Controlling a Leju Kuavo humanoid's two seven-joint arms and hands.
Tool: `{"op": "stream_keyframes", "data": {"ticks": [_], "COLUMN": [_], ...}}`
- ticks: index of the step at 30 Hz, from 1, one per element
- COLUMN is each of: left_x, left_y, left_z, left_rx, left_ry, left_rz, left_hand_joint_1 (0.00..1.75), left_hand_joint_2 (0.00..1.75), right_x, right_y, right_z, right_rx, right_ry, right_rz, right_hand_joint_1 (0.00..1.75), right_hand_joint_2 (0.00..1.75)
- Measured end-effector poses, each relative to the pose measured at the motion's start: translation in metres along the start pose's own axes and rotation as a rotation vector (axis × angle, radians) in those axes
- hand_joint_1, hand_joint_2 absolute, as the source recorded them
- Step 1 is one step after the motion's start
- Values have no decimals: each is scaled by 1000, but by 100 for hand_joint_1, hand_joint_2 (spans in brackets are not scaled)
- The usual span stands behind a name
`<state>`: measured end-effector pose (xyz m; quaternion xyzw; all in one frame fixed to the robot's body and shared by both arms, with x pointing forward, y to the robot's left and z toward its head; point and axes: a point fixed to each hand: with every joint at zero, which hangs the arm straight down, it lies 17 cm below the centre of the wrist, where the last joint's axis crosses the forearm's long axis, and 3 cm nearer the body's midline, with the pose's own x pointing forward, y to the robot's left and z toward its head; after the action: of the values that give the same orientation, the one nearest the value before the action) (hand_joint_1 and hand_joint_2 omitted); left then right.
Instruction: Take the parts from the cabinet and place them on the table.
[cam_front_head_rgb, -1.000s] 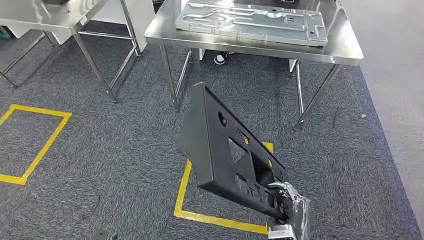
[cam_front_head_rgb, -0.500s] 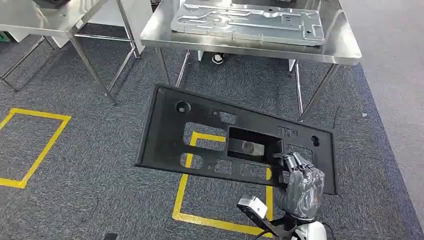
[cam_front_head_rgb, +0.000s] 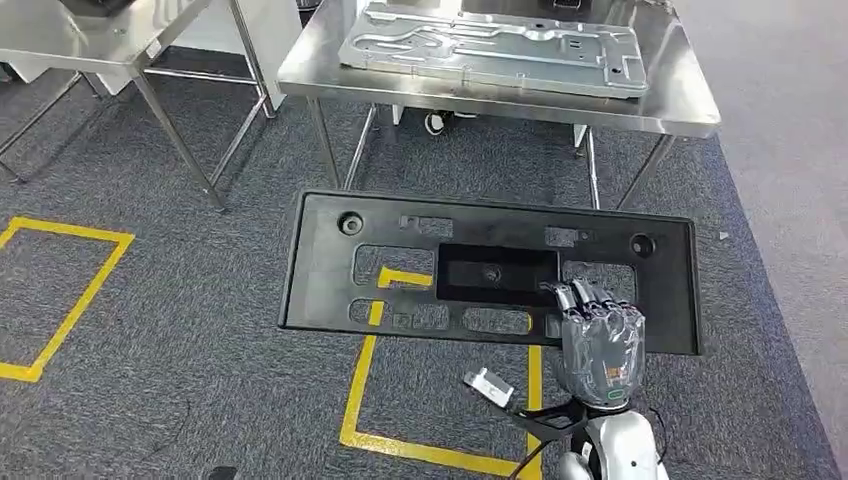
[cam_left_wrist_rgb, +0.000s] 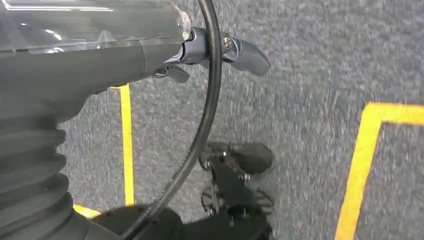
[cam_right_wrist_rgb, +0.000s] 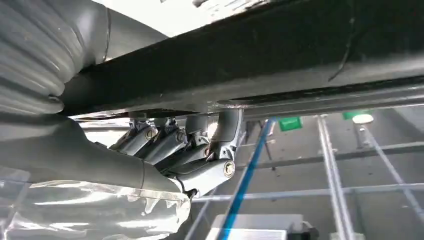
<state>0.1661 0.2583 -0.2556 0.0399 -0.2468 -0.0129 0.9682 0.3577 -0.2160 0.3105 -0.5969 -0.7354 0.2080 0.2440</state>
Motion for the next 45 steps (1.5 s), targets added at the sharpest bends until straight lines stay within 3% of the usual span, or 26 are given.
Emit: {"op": "stream_keyframes", "data": {"ticks": [8, 15, 42, 45], "left_x": [1, 5, -13, 0], "left_y": [2, 6, 10, 10], "left_z": [0, -1, 3, 0], "left_rx": [8, 19, 23, 23], "left_ry": [-11, -26, 0, -23], "left_rz": [3, 13, 23, 24], "left_hand_joint_1": [0, 0, 0, 0], "left_hand_joint_2": [175, 175, 175, 175], "right_x": [-12, -20, -6, -6], "right_y": [11, 34, 68, 64], "right_z": [11, 26, 47, 41], "right_rx": [42, 154, 292, 276], "right_ry": [53, 129, 109, 106], "right_rz": [-18, -163, -228, -231], "right_hand_joint_1": [175, 175, 175, 175], "right_hand_joint_2": [175, 175, 175, 175]}}
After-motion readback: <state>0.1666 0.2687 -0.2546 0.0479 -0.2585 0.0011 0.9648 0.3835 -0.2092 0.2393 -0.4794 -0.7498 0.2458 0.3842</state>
